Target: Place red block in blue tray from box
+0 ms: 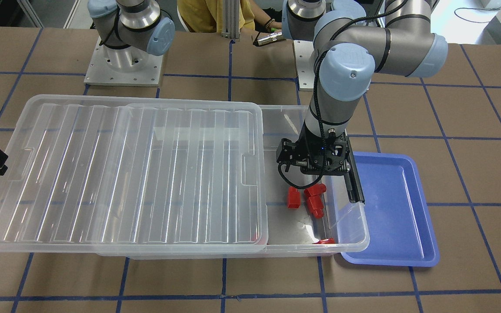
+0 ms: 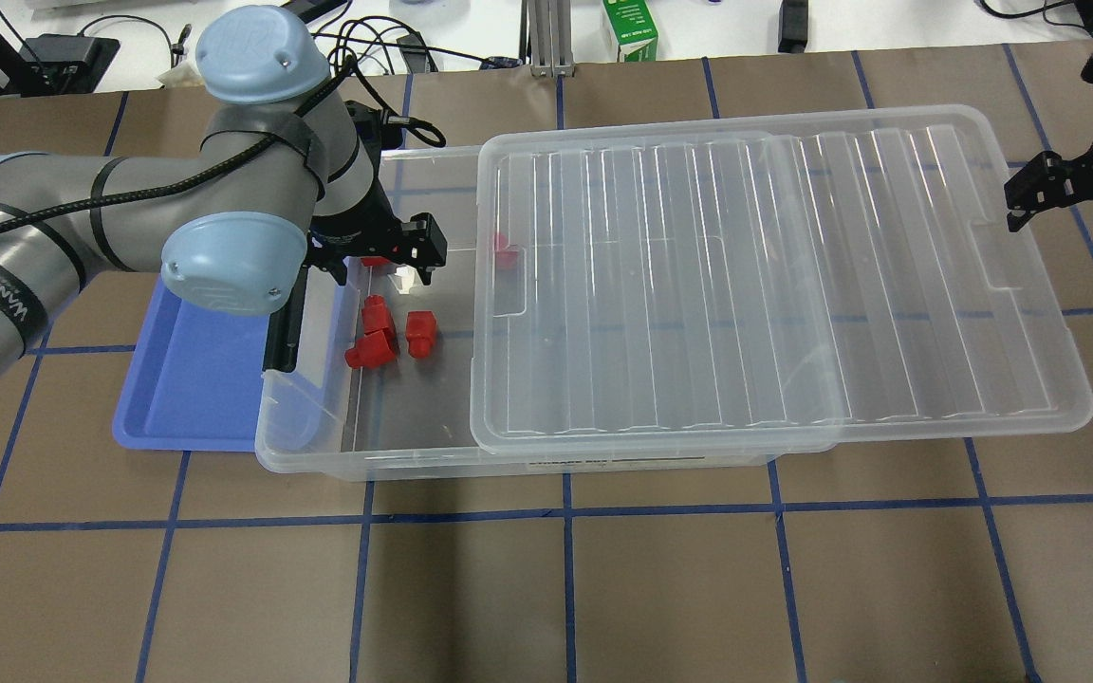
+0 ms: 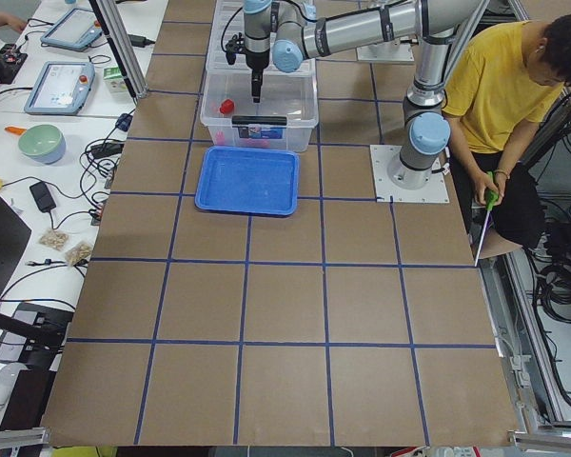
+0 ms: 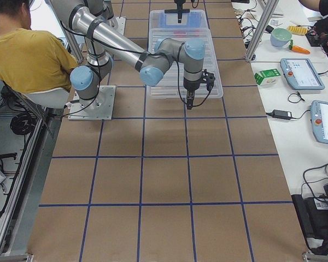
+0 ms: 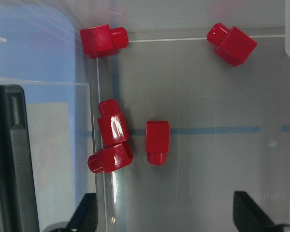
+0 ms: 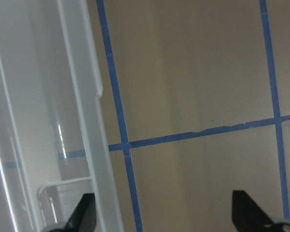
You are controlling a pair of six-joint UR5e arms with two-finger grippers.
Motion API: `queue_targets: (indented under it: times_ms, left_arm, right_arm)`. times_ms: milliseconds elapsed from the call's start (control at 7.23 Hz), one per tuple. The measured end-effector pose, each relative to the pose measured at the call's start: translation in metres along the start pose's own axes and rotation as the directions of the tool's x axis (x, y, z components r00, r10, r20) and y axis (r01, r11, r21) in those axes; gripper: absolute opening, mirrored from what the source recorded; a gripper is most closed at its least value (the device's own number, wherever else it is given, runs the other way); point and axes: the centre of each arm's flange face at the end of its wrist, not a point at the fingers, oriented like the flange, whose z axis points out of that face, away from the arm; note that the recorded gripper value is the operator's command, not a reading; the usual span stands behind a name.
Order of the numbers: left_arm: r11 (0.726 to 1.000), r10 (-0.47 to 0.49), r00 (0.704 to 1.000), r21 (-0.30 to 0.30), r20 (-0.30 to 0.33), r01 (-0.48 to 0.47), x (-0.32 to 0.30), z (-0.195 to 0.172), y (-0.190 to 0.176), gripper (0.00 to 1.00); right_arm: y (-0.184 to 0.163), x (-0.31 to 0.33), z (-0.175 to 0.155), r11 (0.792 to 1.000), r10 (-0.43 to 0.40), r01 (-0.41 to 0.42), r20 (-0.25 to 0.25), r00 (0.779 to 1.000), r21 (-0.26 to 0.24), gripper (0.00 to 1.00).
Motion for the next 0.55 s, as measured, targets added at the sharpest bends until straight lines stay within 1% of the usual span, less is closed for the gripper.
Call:
queue_targets:
  times_ms: [138,277,415,553]
  left_arm:
    - [1.000,-0.007,1.000,-0.002,-0.007,0.007,0.002,0.010,-0.003,1.00]
    - [1.000,-0.007,1.000,0.003,-0.011,0.007,0.003,0.021,-0.007,1.00]
    - [1.000,-0.006,1.000,0.014,-0.013,0.007,0.004,0.036,-0.010,1.00]
    - [1.000,-0.004,1.000,0.027,-0.014,0.004,0.004,0.053,-0.009,1.00]
  right_arm:
    - [-0.001,-0.003,-0.008,1.000,-0.001,0.001,0.000,1.000,0.010,1.00]
    - [-0.004,-0.009,-0.027,1.000,-0.006,0.006,0.004,1.000,0.018,1.00]
    - [-0.010,-0.016,-0.060,1.000,-0.014,0.014,0.010,1.000,0.012,1.00]
    - [-0.014,-0.021,-0.101,1.000,-0.020,0.020,0.020,1.000,-0.013,1.00]
